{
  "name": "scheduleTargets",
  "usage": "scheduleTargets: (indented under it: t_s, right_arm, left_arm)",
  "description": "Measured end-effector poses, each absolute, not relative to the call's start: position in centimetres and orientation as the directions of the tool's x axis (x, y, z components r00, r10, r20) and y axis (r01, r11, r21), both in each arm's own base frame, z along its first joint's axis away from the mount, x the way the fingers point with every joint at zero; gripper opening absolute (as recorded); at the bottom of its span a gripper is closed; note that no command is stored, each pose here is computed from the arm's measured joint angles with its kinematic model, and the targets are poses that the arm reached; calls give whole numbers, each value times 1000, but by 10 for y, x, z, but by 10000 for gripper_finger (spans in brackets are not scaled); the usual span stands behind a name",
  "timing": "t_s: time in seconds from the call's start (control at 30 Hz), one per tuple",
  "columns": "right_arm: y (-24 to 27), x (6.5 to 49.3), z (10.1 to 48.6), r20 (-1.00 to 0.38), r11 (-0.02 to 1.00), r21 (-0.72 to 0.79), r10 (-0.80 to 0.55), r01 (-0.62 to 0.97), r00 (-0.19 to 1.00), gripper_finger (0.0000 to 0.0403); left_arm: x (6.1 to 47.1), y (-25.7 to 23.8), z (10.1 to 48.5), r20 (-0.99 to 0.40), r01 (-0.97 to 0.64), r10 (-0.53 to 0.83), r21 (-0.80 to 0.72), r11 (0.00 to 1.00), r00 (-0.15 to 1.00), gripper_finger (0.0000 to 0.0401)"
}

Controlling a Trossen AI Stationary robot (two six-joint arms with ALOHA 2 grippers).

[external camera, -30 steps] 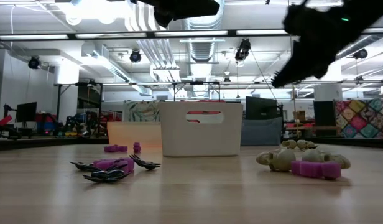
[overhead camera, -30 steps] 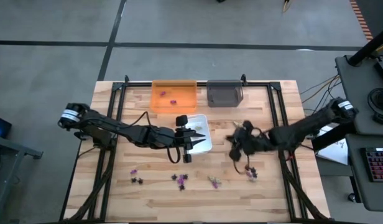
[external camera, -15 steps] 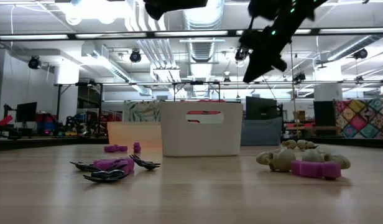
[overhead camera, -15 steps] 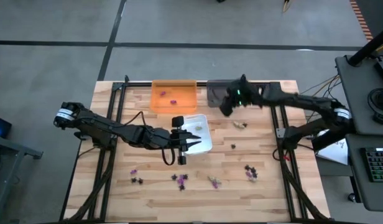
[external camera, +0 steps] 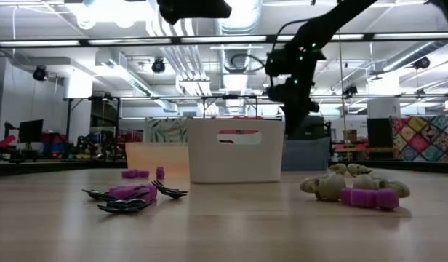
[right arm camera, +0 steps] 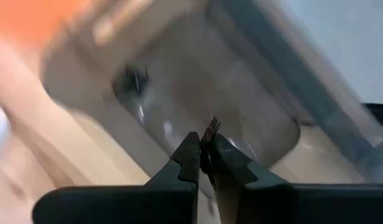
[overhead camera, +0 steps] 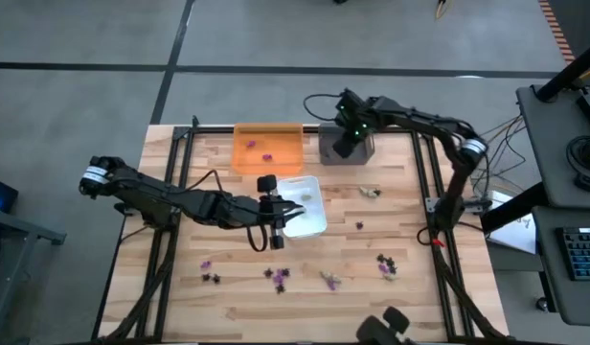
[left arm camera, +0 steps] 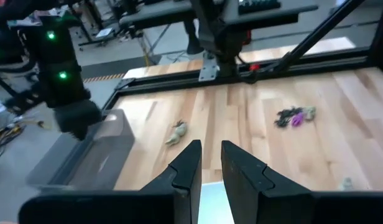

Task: Sort Halloween decoration
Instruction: Put the black spider toy into the black bin

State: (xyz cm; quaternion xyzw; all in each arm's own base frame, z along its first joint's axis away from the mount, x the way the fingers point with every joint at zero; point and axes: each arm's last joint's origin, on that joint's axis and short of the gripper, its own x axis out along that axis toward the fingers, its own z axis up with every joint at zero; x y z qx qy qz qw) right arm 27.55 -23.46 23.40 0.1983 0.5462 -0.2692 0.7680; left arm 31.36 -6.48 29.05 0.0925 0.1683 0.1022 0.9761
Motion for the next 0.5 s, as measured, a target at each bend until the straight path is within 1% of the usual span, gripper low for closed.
scheduleTargets:
  t_s: [0.07, 0.13, 0.23, 0.33, 0.5]
  right_arm:
    - [-237, 278, 229, -970, 837, -15, -146, 547, 196, 13]
    - [-238, 278, 223, -987, 884, -57, -120, 464, 108, 13]
    - [-242, 278, 212, -989, 933, -135, -146, 333, 6, 13]
    - [-247, 280, 205, -984, 950, -172, -175, 259, -11, 13]
    - [-252, 283, 203, -981, 965, -182, -191, 187, 33, 13]
  left_arm:
    - [313, -65, 290, -314, -168, 231, 216, 962, 921, 45]
    - [313, -65, 290, -314, -167, 231, 216, 962, 921, 45]
    - [313, -65, 290, -312, -168, 231, 216, 962, 922, 45]
    - [313, -65, 290, -312, -169, 231, 214, 962, 921, 45]
    - [313, -65, 290, -313, -173, 231, 204, 964, 921, 45]
